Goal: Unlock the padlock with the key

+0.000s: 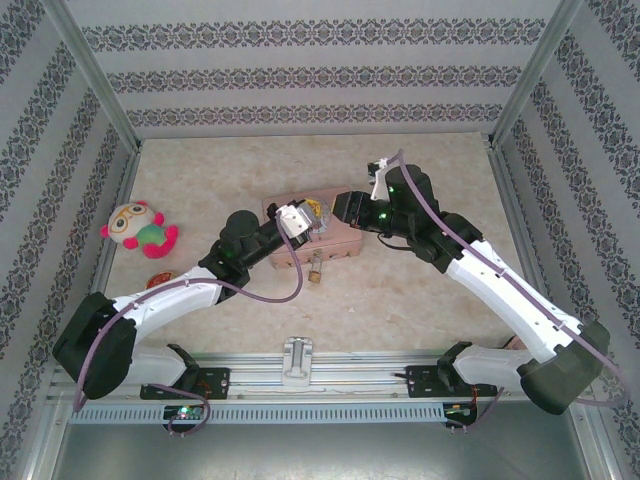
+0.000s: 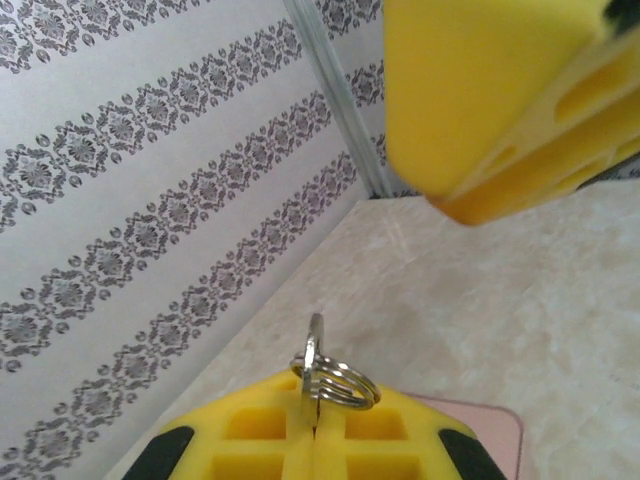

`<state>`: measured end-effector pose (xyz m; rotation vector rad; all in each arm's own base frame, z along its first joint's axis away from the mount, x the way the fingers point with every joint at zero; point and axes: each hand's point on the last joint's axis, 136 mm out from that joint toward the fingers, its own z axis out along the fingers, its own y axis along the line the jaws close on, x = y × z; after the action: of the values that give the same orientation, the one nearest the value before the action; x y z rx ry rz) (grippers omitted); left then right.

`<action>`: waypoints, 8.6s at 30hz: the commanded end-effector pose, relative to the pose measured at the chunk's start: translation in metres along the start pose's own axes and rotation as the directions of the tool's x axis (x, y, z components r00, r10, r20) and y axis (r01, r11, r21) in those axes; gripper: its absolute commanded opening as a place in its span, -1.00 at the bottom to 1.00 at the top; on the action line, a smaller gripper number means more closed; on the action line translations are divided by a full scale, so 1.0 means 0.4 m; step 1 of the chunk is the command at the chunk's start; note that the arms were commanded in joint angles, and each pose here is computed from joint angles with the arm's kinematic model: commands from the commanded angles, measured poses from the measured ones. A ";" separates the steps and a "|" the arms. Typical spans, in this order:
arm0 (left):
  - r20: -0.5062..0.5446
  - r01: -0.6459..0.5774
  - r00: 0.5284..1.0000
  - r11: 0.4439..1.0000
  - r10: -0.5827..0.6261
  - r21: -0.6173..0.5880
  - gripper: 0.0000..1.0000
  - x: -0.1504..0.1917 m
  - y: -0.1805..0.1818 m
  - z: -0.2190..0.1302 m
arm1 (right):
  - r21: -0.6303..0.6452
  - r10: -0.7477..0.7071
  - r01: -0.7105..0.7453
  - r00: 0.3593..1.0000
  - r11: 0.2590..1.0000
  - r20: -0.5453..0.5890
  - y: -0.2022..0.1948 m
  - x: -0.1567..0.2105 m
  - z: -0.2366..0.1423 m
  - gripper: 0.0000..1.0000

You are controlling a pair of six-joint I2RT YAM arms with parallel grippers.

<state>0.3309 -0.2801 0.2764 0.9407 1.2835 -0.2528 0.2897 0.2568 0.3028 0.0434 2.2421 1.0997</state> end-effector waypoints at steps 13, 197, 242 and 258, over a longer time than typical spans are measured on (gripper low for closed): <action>0.001 -0.179 0.984 0.983 0.179 -0.032 -1.00 -0.028 0.004 -0.015 | -0.134 0.113 -0.126 0.989 0.983 -0.097 0.086 0.005 0.011 -0.18; -0.474 0.821 0.559 0.375 -0.680 0.429 -1.00 -0.124 -0.067 -0.167 | -0.613 -0.384 0.401 0.908 0.681 0.167 0.156 0.146 -0.028 -0.47; -0.420 0.819 0.556 0.385 -0.718 0.425 -1.00 -0.141 -0.038 -0.162 | -0.633 -0.372 0.363 0.920 0.684 0.125 0.137 0.154 -0.036 -0.76; -0.395 0.859 0.495 0.369 -0.774 0.354 0.22 -0.119 -0.003 -0.145 | -0.558 -0.320 0.366 0.930 0.744 0.184 0.097 0.127 -0.050 -1.00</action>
<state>0.2655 -0.2617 0.3078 0.7038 1.8698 -1.4628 0.2263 0.2931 0.3048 -0.6019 1.6995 1.5239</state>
